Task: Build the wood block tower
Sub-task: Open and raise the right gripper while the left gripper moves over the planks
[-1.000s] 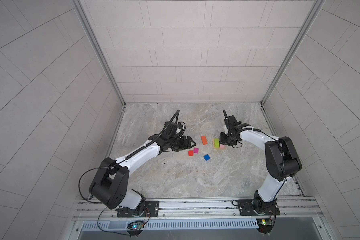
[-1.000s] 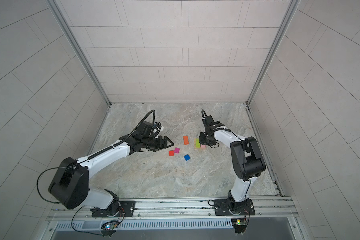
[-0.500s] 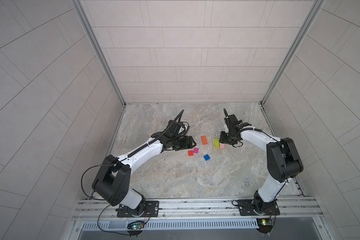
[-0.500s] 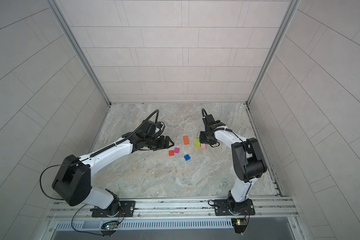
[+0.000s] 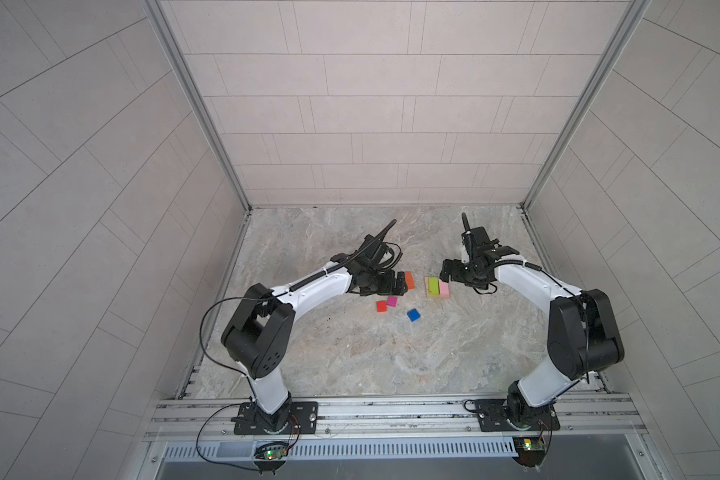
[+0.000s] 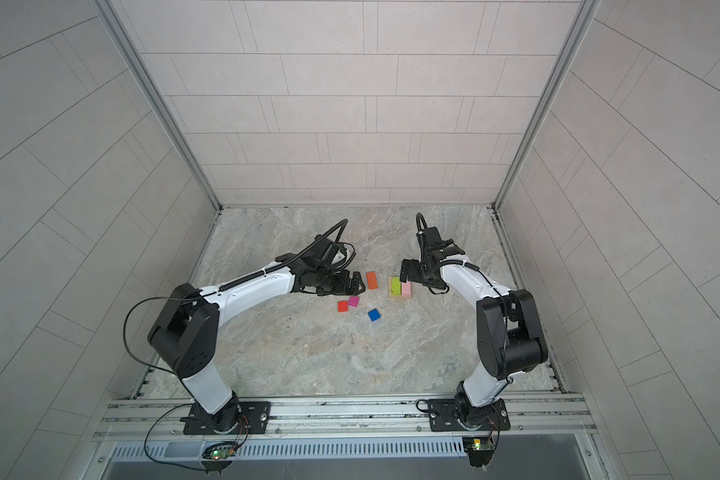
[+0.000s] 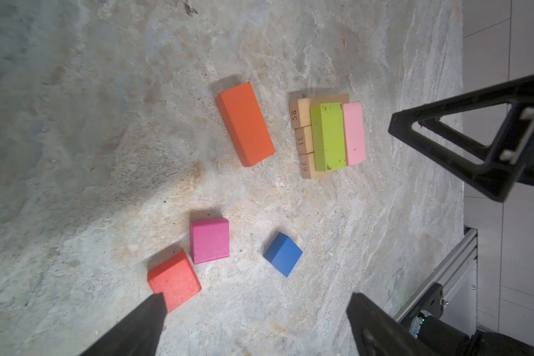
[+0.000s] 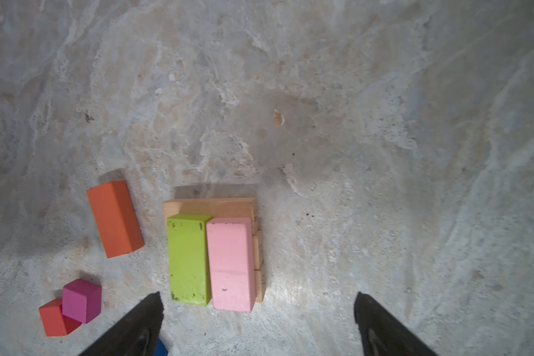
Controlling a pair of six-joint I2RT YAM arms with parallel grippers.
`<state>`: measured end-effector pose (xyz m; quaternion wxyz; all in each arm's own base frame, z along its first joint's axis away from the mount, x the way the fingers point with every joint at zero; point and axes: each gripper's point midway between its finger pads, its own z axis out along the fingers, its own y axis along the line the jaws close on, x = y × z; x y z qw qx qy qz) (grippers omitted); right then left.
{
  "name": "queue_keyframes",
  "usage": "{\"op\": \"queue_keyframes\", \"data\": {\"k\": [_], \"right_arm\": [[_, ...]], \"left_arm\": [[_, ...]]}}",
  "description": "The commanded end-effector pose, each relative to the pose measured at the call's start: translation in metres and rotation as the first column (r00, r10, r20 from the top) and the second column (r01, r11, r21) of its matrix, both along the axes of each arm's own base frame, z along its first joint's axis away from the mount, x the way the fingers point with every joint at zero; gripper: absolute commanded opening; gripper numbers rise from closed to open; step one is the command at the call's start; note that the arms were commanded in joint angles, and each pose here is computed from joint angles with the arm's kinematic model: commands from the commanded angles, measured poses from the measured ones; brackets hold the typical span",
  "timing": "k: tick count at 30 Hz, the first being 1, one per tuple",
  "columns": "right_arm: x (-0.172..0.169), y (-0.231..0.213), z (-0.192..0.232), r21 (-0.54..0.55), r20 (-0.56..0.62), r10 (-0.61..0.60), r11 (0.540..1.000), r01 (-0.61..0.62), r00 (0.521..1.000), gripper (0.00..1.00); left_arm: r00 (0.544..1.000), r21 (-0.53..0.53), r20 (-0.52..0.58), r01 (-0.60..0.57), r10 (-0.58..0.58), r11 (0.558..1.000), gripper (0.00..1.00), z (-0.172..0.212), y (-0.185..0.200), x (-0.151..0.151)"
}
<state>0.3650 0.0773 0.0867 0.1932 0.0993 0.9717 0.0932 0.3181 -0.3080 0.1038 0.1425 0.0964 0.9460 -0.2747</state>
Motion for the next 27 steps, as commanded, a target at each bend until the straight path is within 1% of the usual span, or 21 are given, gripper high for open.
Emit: {"op": "queue_keyframes", "data": {"k": [1, 10, 16, 19, 27], "right_arm": [[-0.007, -0.014, 0.002, -0.019, 0.016, -0.030, 0.999, 0.030, 0.999, 0.99], [-0.009, -0.041, -0.021, -0.002, -0.022, -0.163, 0.987, 0.162, 0.986, 0.99], [-0.006, -0.046, -0.025, 0.014, -0.022, -0.187, 0.982, 0.188, 0.982, 0.99], [-0.005, -0.049, -0.028, 0.021, -0.028, -0.199, 0.980, 0.199, 0.980, 0.99], [-0.001, -0.051, -0.039, 0.034, -0.041, -0.210, 0.977, 0.212, 0.977, 0.99]], "left_arm": [[1.000, 0.026, 0.008, 0.014, -0.015, 1.000, 1.00, -0.004, -0.008, 0.006], [0.999, 0.086, -0.021, 0.048, -0.047, 0.995, 1.00, -0.028, -0.030, 0.022], [0.999, 0.169, -0.004, 0.052, -0.052, 0.984, 1.00, -0.039, -0.031, 0.032], [0.998, 0.206, -0.021, 0.061, -0.058, 0.977, 1.00, -0.048, -0.031, 0.035], [0.998, 0.214, -0.023, 0.060, -0.056, 0.975, 1.00, -0.058, -0.044, 0.044]]}}
